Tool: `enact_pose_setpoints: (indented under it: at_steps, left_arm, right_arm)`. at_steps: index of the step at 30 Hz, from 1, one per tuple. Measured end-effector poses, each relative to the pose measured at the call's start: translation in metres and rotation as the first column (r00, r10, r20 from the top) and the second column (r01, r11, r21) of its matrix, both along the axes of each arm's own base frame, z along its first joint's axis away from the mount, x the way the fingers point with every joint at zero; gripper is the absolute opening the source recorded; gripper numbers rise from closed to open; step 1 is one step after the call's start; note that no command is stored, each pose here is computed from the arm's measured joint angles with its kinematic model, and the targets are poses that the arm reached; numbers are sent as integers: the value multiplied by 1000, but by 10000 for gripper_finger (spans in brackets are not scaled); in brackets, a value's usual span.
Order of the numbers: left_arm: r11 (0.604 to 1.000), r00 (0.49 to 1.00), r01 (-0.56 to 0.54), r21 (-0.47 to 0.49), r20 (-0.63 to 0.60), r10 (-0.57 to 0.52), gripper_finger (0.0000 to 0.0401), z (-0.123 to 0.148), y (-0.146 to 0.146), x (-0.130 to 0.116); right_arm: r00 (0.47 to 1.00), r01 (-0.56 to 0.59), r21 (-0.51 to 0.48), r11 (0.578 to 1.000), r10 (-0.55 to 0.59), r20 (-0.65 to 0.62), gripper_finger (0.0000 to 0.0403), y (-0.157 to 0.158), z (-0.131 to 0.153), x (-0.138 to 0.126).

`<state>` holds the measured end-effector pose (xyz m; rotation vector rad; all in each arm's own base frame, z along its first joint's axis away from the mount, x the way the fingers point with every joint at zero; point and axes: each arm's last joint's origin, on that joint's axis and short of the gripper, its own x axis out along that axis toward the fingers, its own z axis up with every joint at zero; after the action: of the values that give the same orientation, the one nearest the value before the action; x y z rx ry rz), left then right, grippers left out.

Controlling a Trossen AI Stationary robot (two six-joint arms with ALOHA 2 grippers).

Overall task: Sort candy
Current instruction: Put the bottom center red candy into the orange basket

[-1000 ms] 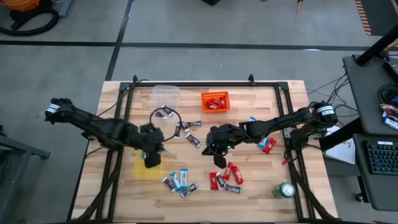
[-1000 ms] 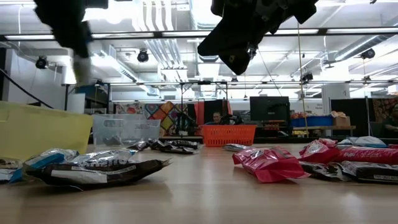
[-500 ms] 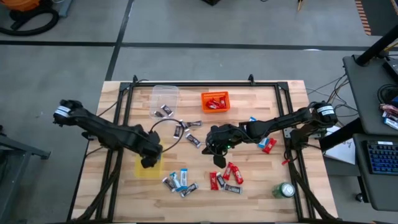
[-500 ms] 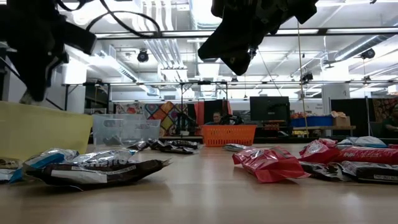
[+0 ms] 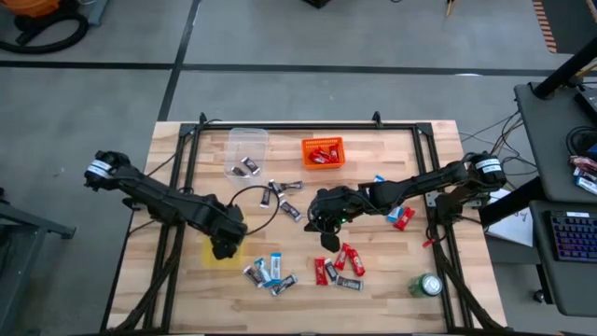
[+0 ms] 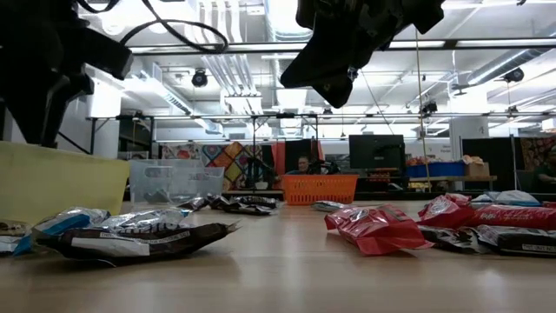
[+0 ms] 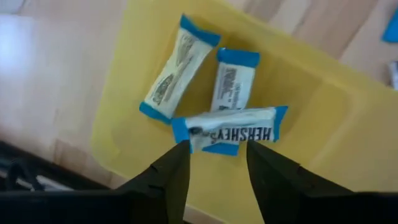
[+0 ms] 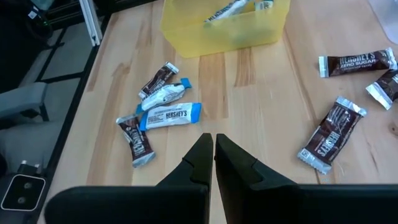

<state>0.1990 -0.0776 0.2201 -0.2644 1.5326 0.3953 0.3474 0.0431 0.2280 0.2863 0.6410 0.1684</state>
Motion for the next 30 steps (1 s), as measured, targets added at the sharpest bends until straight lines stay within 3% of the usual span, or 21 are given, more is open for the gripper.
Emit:
enact_pose_setpoints:
  at_steps: [7, 12, 14, 17, 20, 23, 26, 30]
  left_arm:
    - [995, 995, 90, -31, 55, -88, 138, 1, -8, 3]
    - [967, 950, 248, -54, 212, -231, 130, 3, -21, 15]
    - [946, 912, 322, -46, 284, -296, 126, 4, -27, 20]
    - [910, 843, 414, 4, 375, -385, 122, 7, -33, 27]
    - [883, 785, 466, 59, 433, -443, 119, 10, -36, 33]
    - [867, 742, 483, 127, 465, -482, 118, 13, -36, 37]
    - [854, 711, 486, 187, 484, -510, 118, 15, -36, 40]
    - [839, 661, 480, 256, 523, -538, 118, 17, -37, 46]
  right_arm:
    - [1000, 17, 23, 1000, -17, -8, 9, 0, 0, 0]
    - [959, 248, 48, 968, -238, -155, 9, -7, -6, -6]
    - [897, 358, -10, 934, -347, -272, 9, -10, -8, -12]
    - [743, 493, -154, 857, -506, -438, 9, -15, -8, -29]
    - [571, 539, -309, 783, -610, -550, 9, -19, -11, -49]
    - [442, 532, -398, 748, -646, -622, 9, -21, -13, -65]
    - [398, 493, -387, 779, -598, -696, 14, -16, -16, -73]
    - [453, 410, -238, 880, -423, -785, 36, 3, -17, -72]
